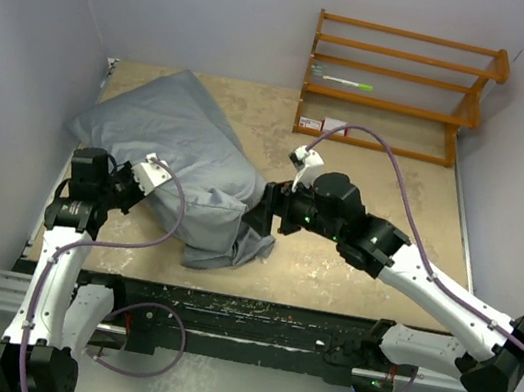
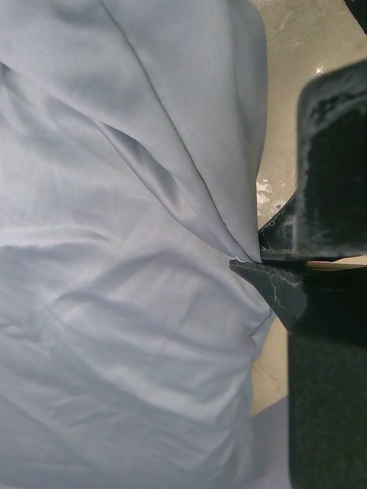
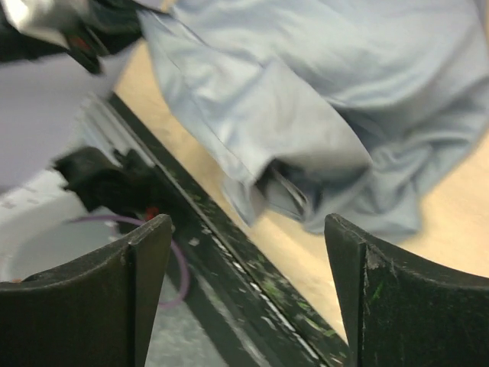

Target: Remove the pillowcase from the pillow

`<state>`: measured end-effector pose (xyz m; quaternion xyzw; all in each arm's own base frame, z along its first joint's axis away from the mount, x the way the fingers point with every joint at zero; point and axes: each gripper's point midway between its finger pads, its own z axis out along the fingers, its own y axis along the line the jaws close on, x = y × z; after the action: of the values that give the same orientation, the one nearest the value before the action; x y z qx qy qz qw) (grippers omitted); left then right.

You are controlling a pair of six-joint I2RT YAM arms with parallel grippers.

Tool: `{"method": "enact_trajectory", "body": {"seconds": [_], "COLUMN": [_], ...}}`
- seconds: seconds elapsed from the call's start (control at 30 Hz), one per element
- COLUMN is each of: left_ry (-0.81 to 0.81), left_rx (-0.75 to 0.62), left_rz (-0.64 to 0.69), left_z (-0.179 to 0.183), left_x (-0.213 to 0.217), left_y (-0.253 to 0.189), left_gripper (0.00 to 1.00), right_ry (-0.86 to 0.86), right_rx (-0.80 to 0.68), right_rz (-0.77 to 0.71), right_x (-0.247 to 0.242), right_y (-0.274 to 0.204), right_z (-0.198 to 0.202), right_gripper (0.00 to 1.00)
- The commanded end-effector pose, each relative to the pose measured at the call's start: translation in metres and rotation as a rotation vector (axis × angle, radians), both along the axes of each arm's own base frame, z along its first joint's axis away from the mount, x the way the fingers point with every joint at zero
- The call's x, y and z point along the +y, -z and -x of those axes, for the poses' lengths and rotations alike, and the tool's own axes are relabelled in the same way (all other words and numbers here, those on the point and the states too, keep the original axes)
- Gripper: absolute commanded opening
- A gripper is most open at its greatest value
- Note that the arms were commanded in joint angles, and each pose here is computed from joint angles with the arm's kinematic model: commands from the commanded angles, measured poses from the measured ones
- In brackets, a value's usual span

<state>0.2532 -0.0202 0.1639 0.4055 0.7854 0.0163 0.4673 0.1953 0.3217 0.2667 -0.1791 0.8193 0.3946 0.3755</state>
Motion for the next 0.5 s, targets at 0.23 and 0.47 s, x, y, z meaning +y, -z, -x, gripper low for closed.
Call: {"method": "enact_trajectory", "body": {"seconds": [0.23,0.47], "left_ry": [-0.124,-0.119], "left_rx": [-0.059,-0.060], "left_rz": [-0.041,-0.042], "left_z": [-0.013,-0.010], "left_x": [0.021,0.020], "left_y": [-0.018,-0.018], "left_gripper": [0.00,0.00], "right_ry": [-0.098,-0.206], "right_rx": [-0.138,-0.180], "right_rz": [0.289,0.366], "right_x": [-0.026,0.004], "right_y": [0.126,0.171], "right_z": [-0.001,-0.012], "right_gripper": [0.98,0.97]}}
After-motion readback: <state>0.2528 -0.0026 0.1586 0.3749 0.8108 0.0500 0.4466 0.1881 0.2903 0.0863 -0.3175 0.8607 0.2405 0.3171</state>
